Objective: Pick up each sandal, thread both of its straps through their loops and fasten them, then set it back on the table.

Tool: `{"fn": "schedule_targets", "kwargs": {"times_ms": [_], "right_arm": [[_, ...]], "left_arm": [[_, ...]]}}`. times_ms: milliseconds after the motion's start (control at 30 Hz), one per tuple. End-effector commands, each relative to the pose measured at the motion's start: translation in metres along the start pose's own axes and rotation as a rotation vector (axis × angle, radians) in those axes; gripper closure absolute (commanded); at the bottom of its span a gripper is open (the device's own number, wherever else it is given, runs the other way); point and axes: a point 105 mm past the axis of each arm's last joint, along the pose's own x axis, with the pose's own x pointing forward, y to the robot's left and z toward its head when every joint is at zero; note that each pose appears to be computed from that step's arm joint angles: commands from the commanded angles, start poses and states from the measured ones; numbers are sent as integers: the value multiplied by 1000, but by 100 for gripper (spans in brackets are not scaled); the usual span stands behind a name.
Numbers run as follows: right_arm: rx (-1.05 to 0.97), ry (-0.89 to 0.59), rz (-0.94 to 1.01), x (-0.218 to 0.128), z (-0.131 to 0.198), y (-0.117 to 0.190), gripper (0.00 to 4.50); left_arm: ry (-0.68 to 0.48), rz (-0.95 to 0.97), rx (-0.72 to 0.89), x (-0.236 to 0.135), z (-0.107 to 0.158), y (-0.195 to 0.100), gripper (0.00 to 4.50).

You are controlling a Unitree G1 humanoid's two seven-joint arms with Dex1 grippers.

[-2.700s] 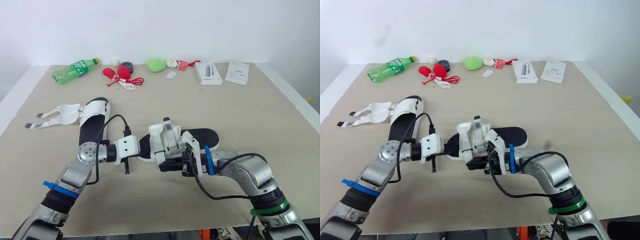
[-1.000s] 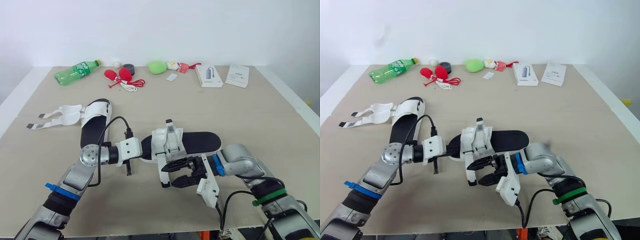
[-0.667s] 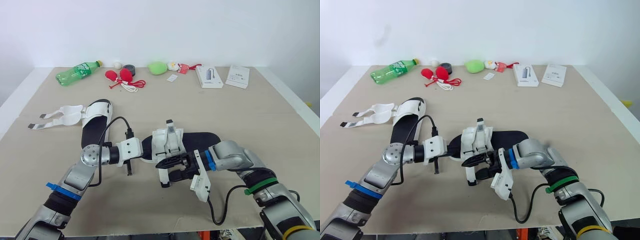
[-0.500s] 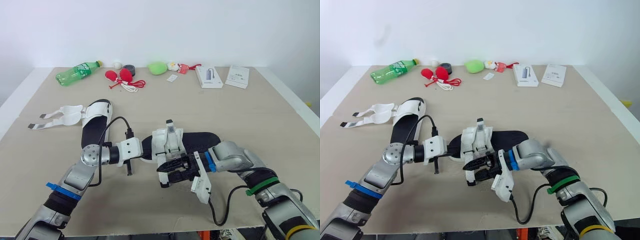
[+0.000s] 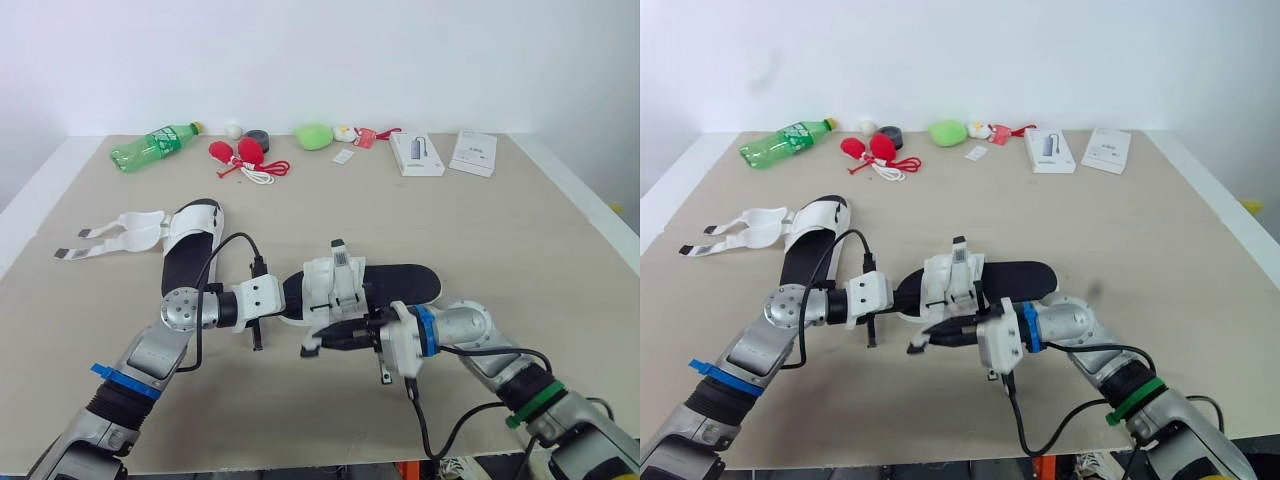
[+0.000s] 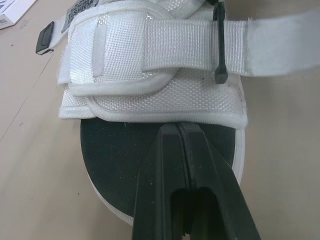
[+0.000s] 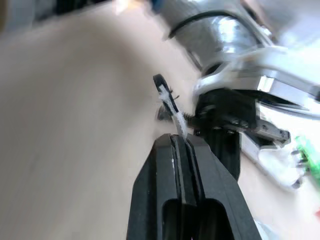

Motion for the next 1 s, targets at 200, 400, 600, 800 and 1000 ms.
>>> {"fn": "schedule_targets", "kwargs": {"times_ms": [200,400,600,800,1000], "right_arm": [[421,8,-353,-10,-6,-81,440],[408,117,-406,-14,-24,-97,440],[364,240,-402,-19,-42,-99,440],[268,333,-384,-24,-53,-100,440],[236,387,-387,-28,-59,-108,362]], "left_arm": [[102,-63,-29,-2,-23,-9,450],[94,-61,-21,1,-20,-5,450],[93,-45,-20,0,-21,-4,450],[93,-36,-24,0,-21,-5,450],[87,-29,-29,1,-19,-4,450]]}}
